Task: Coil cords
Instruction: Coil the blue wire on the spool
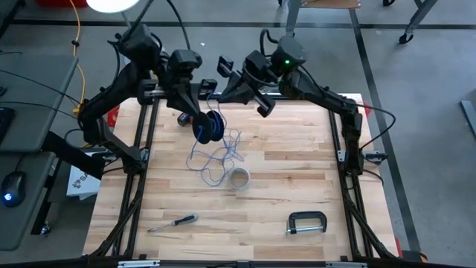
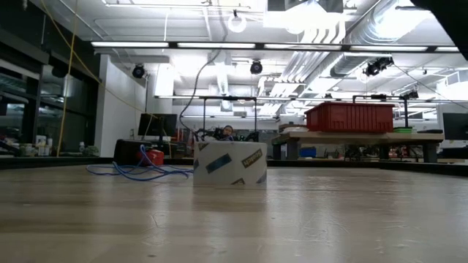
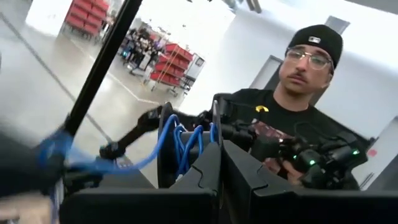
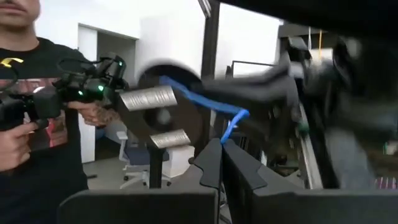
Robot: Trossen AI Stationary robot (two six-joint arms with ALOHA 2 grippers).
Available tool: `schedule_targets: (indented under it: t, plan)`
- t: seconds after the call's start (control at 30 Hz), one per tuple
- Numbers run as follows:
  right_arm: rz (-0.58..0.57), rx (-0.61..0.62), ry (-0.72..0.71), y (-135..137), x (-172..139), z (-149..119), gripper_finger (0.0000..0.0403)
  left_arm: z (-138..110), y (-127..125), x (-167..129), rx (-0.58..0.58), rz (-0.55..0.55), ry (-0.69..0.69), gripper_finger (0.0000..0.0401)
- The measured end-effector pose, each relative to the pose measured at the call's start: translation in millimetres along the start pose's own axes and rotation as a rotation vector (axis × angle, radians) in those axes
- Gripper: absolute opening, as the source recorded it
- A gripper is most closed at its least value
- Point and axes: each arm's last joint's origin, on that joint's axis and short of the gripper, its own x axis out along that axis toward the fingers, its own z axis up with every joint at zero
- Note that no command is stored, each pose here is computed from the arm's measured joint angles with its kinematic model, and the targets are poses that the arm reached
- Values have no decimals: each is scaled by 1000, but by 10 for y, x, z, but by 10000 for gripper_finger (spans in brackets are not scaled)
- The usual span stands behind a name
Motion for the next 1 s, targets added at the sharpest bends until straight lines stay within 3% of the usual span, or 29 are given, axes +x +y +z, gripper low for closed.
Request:
schedule_targets:
  t: [0.4, 0.6, 0.8, 1.0]
  plan:
    - [-1, 80, 28, -44, 203, -259, 0, 188, -316, -101, 299, -42, -76, 0]
    - [-12, 111, 29, -27, 223, -260, 0, 275, -359, -376, 469, 82, -148, 0]
    - [-30, 141, 27, -34, 215, -256, 0, 342, -336, -598, 560, 221, -237, 0]
    - [-19, 182, 32, -29, 216, -259, 0, 363, -316, -827, 589, 308, -221, 0]
